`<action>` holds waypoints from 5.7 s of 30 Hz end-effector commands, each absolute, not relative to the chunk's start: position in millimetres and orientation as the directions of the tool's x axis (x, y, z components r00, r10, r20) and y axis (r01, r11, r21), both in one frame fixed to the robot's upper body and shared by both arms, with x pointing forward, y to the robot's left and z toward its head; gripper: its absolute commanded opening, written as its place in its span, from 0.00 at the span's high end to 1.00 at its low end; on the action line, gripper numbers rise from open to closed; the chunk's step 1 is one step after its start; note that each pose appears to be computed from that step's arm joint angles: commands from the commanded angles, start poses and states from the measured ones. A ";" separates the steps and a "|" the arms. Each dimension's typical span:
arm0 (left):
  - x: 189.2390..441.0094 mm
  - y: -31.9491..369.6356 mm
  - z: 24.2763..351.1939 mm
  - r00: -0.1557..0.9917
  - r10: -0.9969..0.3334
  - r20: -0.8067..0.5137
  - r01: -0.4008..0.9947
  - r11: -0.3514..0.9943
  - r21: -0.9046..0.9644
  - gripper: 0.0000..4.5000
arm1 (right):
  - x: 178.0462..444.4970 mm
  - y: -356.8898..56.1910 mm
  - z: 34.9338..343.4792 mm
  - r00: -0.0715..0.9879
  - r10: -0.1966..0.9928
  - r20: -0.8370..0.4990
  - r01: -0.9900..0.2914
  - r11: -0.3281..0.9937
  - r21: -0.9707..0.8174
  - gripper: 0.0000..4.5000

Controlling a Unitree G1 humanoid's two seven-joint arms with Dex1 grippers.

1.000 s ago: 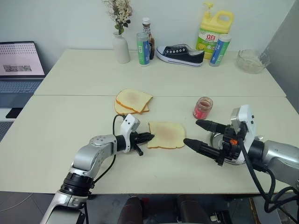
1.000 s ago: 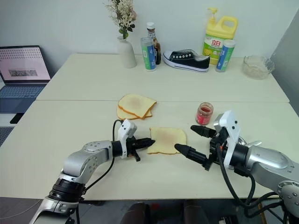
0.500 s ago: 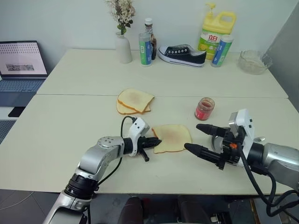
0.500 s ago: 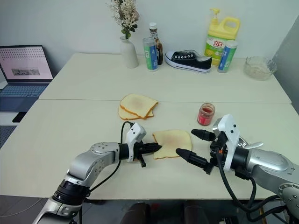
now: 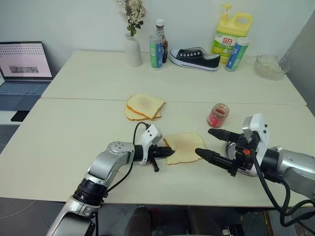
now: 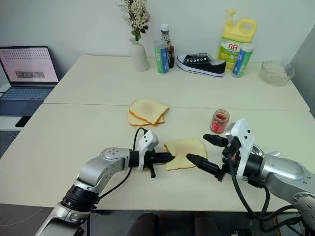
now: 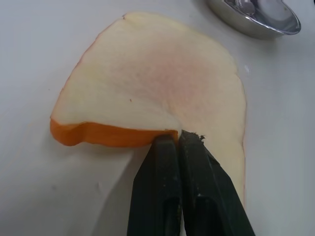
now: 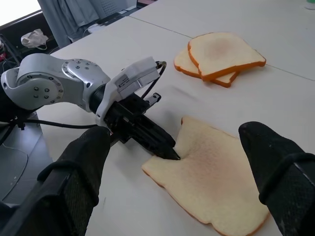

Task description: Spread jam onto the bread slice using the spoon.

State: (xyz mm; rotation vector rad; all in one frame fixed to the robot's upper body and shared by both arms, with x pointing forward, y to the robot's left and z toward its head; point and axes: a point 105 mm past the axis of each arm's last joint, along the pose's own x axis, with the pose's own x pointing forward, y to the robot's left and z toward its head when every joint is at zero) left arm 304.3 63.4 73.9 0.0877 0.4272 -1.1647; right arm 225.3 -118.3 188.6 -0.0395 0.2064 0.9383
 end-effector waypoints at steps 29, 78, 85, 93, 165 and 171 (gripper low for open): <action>315.0 112.9 116.4 0.488 -0.807 -0.334 0.864 0.500 0.054 0.01 | 215.5 -191.4 161.9 0.817 0.538 -0.211 -0.522 0.843 0.128 0.00; 266.1 52.3 160.4 0.075 -0.984 -0.162 0.993 0.058 0.107 0.00 | 270.3 -323.2 101.6 0.976 0.202 -0.079 -0.074 0.655 0.752 0.59; 268.3 51.1 160.8 0.068 -0.985 -0.161 0.993 0.050 0.112 0.00 | 257.6 -320.3 107.9 0.979 0.198 -0.044 -0.095 0.638 0.764 1.00; 279.2 54.5 168.3 0.102 -0.986 -0.131 0.988 0.085 0.130 0.00 | 267.7 -289.3 175.5 0.959 0.257 0.115 -0.265 0.687 0.677 1.00; 307.5 58.6 191.4 0.319 -0.948 0.004 0.932 0.314 0.179 0.00 | 375.2 -197.7 226.0 0.934 0.321 0.155 -0.350 0.912 0.217 1.00; 308.3 57.8 191.9 0.313 -0.950 0.003 0.934 0.308 0.181 0.00 | 374.8 -202.8 227.4 0.946 0.277 0.168 -0.318 0.892 0.322 1.00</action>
